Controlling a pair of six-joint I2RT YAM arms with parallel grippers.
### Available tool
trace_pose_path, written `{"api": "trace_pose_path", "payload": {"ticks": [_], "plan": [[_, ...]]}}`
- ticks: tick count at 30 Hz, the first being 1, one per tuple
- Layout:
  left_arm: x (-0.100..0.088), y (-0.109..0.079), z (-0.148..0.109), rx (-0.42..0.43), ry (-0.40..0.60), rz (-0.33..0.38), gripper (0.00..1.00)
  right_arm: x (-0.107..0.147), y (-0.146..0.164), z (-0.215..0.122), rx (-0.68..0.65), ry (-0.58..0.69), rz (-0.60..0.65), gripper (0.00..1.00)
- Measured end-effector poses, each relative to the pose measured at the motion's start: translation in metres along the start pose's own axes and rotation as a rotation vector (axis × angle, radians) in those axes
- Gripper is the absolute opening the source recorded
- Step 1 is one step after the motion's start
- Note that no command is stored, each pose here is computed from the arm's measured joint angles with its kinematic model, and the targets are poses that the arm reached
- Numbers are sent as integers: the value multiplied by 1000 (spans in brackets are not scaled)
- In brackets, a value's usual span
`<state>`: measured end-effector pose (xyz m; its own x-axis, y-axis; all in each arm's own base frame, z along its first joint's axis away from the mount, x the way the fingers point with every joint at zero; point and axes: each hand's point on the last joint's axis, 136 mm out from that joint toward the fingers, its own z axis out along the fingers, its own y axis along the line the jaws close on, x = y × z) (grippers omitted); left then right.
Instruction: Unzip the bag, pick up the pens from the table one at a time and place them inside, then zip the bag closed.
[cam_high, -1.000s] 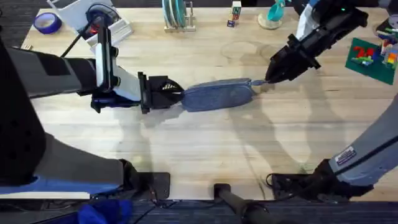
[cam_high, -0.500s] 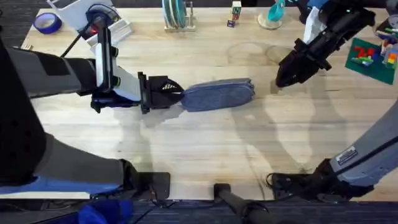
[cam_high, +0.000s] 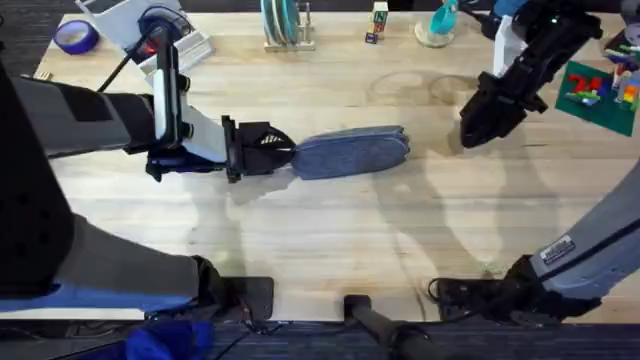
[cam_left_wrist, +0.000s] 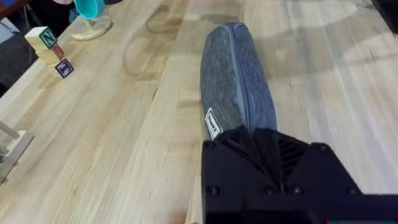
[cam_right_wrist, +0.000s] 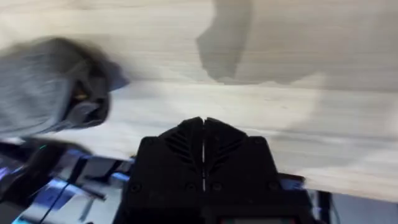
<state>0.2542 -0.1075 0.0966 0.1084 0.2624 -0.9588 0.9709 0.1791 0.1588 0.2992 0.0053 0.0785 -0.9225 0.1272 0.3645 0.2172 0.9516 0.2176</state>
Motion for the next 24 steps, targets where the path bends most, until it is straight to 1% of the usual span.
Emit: {"api": "trace_pose_path", "payload": {"ticks": [1,2,3,6,8,9,10,14,18,21,24], "plan": [[0,0,0,0,0,0,44,-1,-5,0,30,-2,4,34],[0,0,0,0,0,2,104,-1,-8,0,51,-6,8,49],[-1,0,0,-1,-4,2,226,-2,-11,0,71,-11,15,146],[-2,1,0,-3,-12,-1,696,-8,-17,-1,108,-32,10,587],[-2,0,0,-3,-14,-6,952,-10,-18,-1,122,-41,6,873],[-3,0,0,-3,-15,-7,981,-10,-19,-1,126,-42,2,959],[-3,0,0,-4,-16,-6,989,-11,-18,-1,133,-45,-1,987],[-3,0,0,-4,-15,-6,993,-11,-15,0,151,-46,-18,995],[-2,2,0,-8,-14,12,993,-10,-5,-2,164,-63,-51,995],[-5,4,0,-14,-29,20,993,-4,9,-15,171,-117,-91,995],[-7,4,0,-17,-41,18,993,7,25,-36,174,-199,-140,996]]}}
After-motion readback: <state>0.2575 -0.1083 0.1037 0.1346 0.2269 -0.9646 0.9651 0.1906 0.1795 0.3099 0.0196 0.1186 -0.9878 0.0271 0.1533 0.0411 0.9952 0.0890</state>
